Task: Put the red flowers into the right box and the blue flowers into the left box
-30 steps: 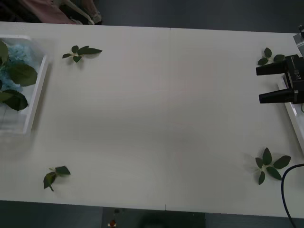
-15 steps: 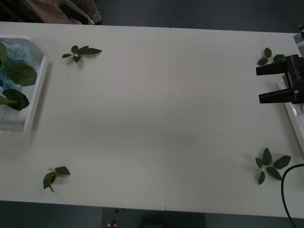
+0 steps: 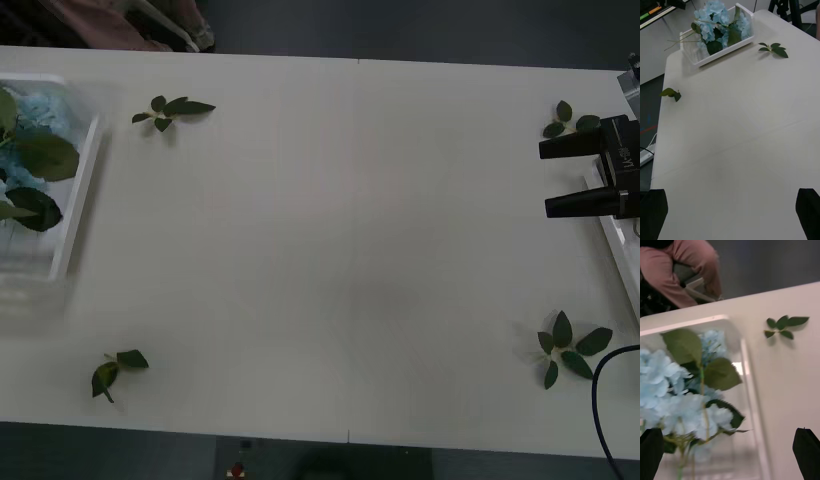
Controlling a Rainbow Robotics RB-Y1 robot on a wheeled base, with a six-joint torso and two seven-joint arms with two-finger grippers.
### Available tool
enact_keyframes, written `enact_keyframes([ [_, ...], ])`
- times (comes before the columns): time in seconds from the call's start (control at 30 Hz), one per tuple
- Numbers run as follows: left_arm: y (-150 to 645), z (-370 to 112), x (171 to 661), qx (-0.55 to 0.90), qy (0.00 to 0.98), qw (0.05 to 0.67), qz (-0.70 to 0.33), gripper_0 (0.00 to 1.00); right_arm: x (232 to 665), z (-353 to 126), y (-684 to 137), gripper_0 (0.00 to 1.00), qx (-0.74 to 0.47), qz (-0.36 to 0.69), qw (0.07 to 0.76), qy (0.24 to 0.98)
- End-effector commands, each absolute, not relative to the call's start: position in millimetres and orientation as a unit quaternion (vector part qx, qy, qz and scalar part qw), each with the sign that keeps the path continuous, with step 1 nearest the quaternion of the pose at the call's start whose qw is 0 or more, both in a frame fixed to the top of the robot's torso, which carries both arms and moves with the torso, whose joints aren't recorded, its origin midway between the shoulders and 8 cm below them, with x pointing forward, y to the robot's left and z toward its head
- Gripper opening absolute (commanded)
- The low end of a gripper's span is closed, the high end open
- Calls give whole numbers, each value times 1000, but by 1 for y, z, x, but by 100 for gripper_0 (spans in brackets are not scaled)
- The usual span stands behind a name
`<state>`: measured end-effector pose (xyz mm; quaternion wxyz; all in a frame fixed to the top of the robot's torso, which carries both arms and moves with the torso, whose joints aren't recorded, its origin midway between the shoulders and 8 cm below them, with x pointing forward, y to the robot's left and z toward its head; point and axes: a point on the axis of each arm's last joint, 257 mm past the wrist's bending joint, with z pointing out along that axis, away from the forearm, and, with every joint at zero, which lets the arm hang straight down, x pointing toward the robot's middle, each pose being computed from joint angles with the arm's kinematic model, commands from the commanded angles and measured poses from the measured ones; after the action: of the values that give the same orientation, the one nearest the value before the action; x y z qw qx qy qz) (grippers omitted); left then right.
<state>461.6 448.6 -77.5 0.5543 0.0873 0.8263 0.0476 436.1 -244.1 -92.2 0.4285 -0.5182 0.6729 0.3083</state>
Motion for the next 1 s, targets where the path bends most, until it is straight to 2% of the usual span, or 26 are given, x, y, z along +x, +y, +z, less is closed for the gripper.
enact_keyframes([
  [0.03, 377, -86, 466, 88, 799, 595, -23, 100, 441, -73, -246, 100, -539, 281, 442, 659],
  [0.2, 312, -86, 458, 134, 773, 617, -64, 100, 441, -73, -246, 100, -539, 281, 442, 659],
  [0.5, 202, -80, 419, 243, 749, 601, -136, 100, 441, -73, -246, 100, -539, 281, 442, 659],
  [1.0, 103, -85, 384, 323, 721, 573, -215, 100, 441, -73, -246, 100, -539, 281, 442, 659],
])
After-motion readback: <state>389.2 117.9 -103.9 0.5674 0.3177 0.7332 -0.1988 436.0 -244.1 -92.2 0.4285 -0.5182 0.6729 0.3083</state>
